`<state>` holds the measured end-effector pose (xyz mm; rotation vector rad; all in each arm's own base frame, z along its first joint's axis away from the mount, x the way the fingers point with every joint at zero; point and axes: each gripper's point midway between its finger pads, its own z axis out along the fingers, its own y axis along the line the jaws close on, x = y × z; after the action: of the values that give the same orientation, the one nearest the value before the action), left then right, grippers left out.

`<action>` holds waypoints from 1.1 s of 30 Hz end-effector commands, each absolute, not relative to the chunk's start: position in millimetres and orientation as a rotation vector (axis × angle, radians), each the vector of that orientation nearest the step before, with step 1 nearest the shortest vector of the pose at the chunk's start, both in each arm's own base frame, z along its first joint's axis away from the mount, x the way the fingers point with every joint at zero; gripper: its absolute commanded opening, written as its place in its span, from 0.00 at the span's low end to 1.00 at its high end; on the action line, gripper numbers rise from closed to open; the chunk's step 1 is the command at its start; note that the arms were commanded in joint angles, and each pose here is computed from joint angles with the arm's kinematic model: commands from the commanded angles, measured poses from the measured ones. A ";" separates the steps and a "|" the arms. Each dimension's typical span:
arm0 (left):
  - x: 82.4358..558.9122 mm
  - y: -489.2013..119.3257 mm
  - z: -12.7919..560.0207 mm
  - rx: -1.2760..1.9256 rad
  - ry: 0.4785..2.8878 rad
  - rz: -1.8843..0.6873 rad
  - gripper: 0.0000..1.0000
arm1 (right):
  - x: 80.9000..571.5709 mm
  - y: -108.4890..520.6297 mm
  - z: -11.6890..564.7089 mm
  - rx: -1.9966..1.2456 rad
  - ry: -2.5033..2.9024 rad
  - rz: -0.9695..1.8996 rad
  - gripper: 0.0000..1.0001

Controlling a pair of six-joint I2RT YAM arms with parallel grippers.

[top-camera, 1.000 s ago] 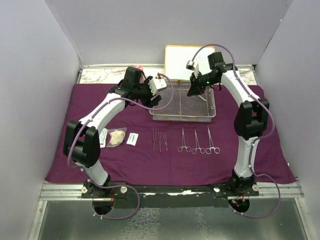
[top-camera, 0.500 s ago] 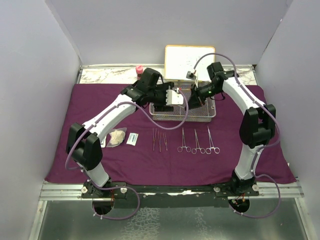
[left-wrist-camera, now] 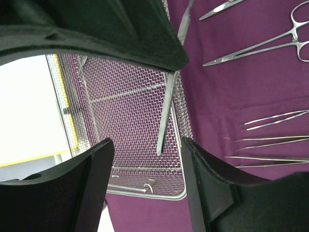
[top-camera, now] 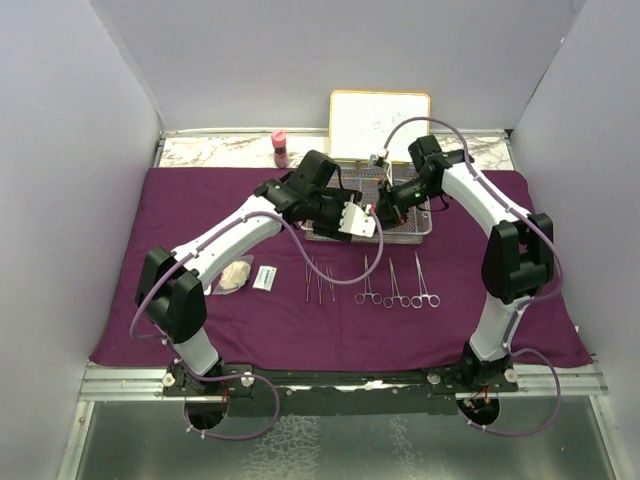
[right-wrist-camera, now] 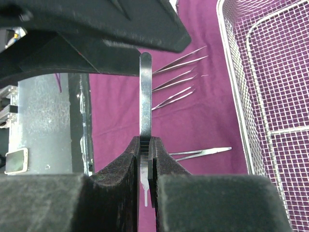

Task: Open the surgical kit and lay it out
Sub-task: Place the medical item in the surgical kit.

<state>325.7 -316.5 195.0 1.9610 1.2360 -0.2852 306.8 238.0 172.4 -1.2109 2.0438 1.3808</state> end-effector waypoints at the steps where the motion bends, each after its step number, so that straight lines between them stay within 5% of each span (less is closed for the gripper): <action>1: 312.5 -319.5 191.5 2.032 1.168 -0.258 0.56 | 289.8 244.0 190.4 -1.216 1.984 1.461 0.01; 21: 300.3 -323.8 176.0 2.096 1.123 -0.226 0.21 | 278.2 245.5 187.6 -1.221 1.989 1.484 0.01; 27: 300.5 -324.0 173.5 2.096 1.128 -0.219 0.00 | 278.3 246.8 185.4 -1.231 1.984 1.486 0.01; 33: 303.0 -321.6 180.0 2.005 1.218 -0.248 0.00 | 291.0 244.0 196.7 -1.275 1.914 1.330 0.11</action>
<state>302.9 -322.8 164.4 2.0914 1.1838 -0.2406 286.3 242.2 172.9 -1.2164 2.0392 1.4454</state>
